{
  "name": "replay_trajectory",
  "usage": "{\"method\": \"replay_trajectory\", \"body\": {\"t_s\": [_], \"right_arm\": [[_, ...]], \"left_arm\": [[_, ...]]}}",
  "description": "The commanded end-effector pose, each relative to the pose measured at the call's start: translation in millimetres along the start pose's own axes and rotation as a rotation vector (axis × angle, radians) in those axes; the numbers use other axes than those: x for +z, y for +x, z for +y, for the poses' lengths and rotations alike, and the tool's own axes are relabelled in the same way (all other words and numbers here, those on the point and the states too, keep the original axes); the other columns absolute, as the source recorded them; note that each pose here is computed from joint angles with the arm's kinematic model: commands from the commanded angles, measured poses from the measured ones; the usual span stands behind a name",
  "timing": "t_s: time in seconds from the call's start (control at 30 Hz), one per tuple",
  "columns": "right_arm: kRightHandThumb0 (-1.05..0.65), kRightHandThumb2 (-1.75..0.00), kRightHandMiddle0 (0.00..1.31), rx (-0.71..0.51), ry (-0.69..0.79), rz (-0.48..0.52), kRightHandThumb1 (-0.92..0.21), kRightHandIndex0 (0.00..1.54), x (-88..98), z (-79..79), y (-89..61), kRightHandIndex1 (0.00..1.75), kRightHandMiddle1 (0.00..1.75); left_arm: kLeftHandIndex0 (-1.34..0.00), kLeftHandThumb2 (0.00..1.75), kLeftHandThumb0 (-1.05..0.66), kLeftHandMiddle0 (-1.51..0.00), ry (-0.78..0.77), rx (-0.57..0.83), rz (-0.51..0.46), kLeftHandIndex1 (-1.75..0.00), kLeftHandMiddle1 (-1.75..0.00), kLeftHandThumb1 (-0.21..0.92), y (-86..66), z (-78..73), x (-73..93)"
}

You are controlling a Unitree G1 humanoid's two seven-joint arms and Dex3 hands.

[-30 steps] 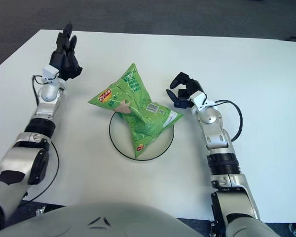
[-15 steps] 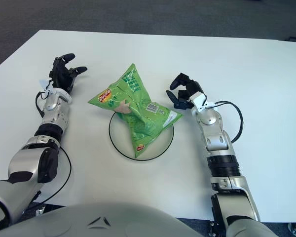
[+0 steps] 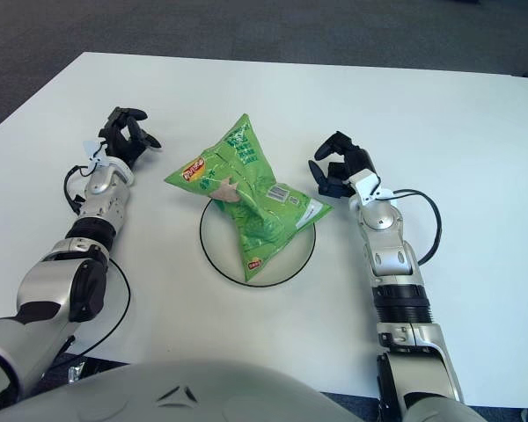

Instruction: Put the snack into the plate.

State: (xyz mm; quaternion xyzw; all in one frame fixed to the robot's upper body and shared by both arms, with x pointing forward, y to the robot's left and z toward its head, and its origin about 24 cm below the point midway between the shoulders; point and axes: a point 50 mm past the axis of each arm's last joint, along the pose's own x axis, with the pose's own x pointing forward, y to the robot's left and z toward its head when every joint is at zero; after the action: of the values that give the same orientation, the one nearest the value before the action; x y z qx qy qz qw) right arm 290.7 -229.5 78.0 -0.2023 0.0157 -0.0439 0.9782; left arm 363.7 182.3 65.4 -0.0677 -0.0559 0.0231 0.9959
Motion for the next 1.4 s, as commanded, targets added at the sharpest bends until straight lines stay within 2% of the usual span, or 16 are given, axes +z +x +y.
{"method": "replay_trajectory", "body": {"t_s": [0.0, 0.2, 0.53, 0.87, 1.37], "right_arm": [[-0.44, -1.16, 0.51, -0.037, 0.033, 0.173, -0.45, 1.18, -36.8, -1.4, -16.7, 1.75, 1.75], [-0.45, -1.20, 0.54, -0.128, 0.101, 0.159, -0.41, 1.24, -38.3, -12.4, -17.7, 1.75, 1.75], [-0.47, -1.26, 0.57, -0.278, 0.222, 0.109, -0.37, 1.32, -40.2, -18.4, -17.5, 1.75, 1.75], [-0.47, -1.28, 0.59, -0.338, 0.305, 0.089, -0.35, 1.35, -42.5, -20.0, -17.1, 1.75, 1.75], [-0.47, -1.28, 0.59, -0.375, 0.390, 0.131, -0.35, 1.36, -45.3, -25.6, -14.9, 1.75, 1.75]], "left_arm": [[-0.51, 1.15, -0.44, -1.14, 0.005, -0.041, 0.099, -1.75, -1.75, 0.45, -13.1, -2.6, -21.7], [-0.52, 1.18, -0.45, -1.17, 0.018, -0.099, 0.115, -1.75, -1.75, 0.43, -16.2, -5.8, -21.7], [-0.54, 1.20, -0.45, -1.14, 0.081, -0.203, 0.121, -1.75, -1.75, 0.41, -23.5, -11.1, -23.8], [-0.58, 1.27, -0.47, -1.14, 0.069, -0.246, 0.131, -1.75, -1.75, 0.36, -26.5, -15.7, -25.9], [-0.58, 1.27, -0.46, -1.05, 0.040, -0.320, 0.124, -1.75, -1.75, 0.36, -30.6, -19.0, -29.3]]}}
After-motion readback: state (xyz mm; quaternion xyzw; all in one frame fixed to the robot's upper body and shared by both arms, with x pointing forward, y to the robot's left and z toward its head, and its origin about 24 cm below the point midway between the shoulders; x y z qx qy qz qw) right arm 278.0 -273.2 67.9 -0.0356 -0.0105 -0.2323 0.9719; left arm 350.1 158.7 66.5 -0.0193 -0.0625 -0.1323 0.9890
